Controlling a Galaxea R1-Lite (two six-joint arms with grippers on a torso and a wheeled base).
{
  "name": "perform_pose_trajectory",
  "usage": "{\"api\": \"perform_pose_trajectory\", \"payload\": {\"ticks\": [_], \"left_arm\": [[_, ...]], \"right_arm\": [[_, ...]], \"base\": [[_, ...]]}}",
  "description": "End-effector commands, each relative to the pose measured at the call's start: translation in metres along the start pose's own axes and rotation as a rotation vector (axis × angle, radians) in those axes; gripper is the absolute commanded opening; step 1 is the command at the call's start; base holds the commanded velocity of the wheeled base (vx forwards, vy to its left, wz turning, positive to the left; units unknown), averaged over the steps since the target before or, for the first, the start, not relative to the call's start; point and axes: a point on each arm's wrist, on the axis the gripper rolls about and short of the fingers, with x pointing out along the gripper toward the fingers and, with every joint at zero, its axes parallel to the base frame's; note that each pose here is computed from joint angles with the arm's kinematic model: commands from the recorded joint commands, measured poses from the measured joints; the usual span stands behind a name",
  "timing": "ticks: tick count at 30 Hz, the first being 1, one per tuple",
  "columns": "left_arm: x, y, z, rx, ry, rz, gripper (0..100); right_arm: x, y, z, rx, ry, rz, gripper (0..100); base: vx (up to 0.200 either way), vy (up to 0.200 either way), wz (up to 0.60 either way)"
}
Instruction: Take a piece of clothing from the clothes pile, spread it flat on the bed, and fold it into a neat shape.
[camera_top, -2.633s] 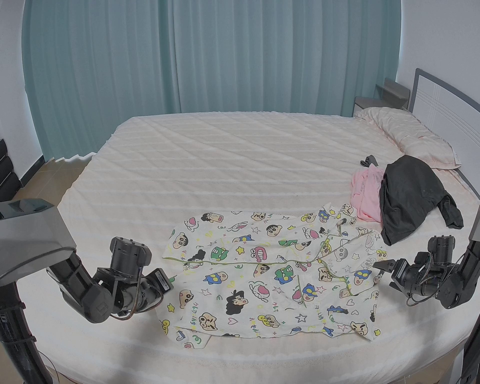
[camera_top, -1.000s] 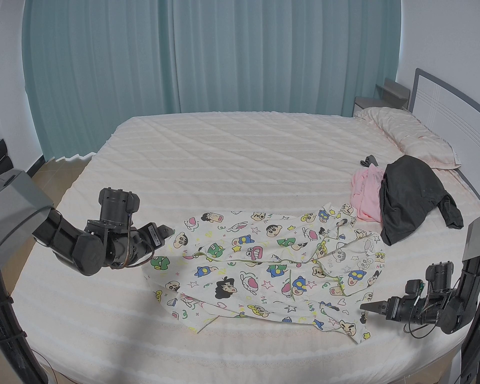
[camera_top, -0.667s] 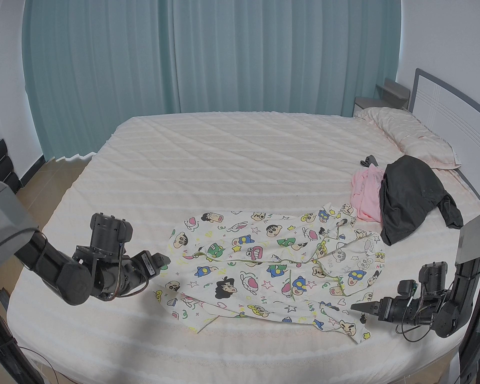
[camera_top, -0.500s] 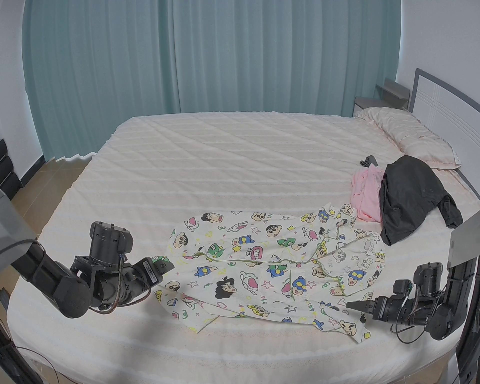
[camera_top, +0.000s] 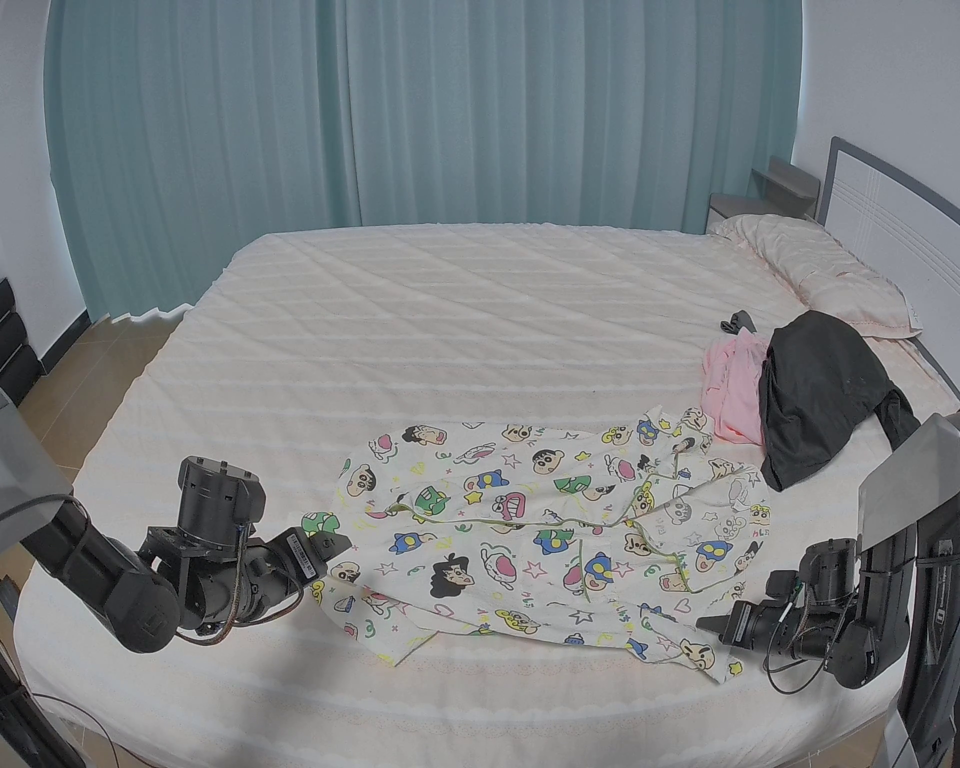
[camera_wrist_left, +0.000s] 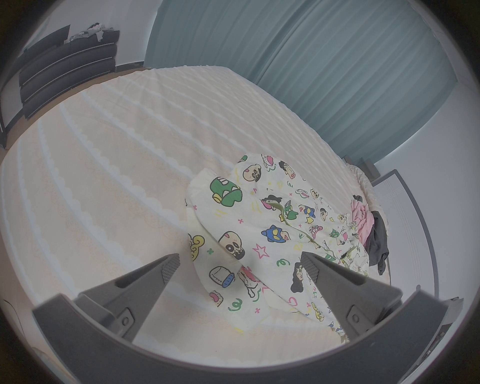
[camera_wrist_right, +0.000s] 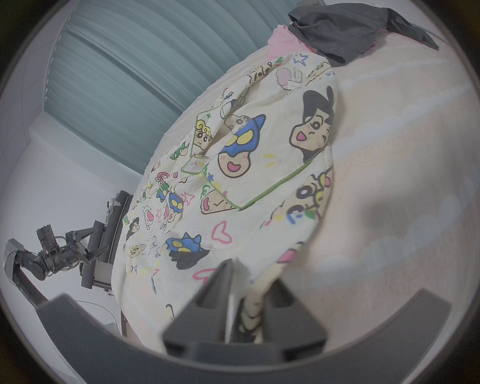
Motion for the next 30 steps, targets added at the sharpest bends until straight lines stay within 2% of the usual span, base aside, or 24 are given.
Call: {"api": "perform_pose_trajectory", "payload": {"ticks": [1, 4, 9, 12, 16, 23, 24, 30], "left_arm": [[0.002, 0.001, -0.002, 0.001, 0.008, 0.008, 100], [0.002, 0.003, -0.004, 0.002, 0.015, 0.013, 100], [0.005, 0.003, -0.006, 0.007, 0.025, 0.021, 100], [0.005, 0.003, -0.006, 0.006, 0.026, 0.022, 100], [0.005, 0.003, -0.007, 0.008, 0.027, 0.02, 100], [0.01, 0.005, -0.009, 0.011, 0.04, 0.033, 100], [0.01, 0.005, -0.009, 0.011, 0.04, 0.033, 100], [0.01, 0.005, -0.01, 0.01, 0.041, 0.035, 100]], "right_arm": [[0.002, -0.003, 0.006, 0.015, -0.03, -0.001, 0], [-0.005, -0.004, 0.013, 0.027, -0.068, -0.002, 0], [-0.028, -0.006, 0.054, 0.101, -0.274, 0.022, 0], [-0.026, -0.019, 0.073, 0.152, -0.358, 0.018, 0], [-0.012, -0.036, 0.076, 0.178, -0.357, -0.012, 0], [0.008, -0.047, 0.077, 0.177, -0.346, -0.016, 0], [0.008, -0.047, 0.077, 0.177, -0.346, -0.016, 100], [-0.025, -0.046, 0.087, 0.171, -0.413, -0.028, 100]], "base": [[0.0, 0.0, 0.0], [0.0, 0.0, 0.0], [0.0, 0.0, 0.0], [0.0, 0.0, 0.0], [0.0, 0.0, 0.0], [0.0, 0.0, 0.0], [0.0, 0.0, 0.0], [0.0, 0.0, 0.0]]}}
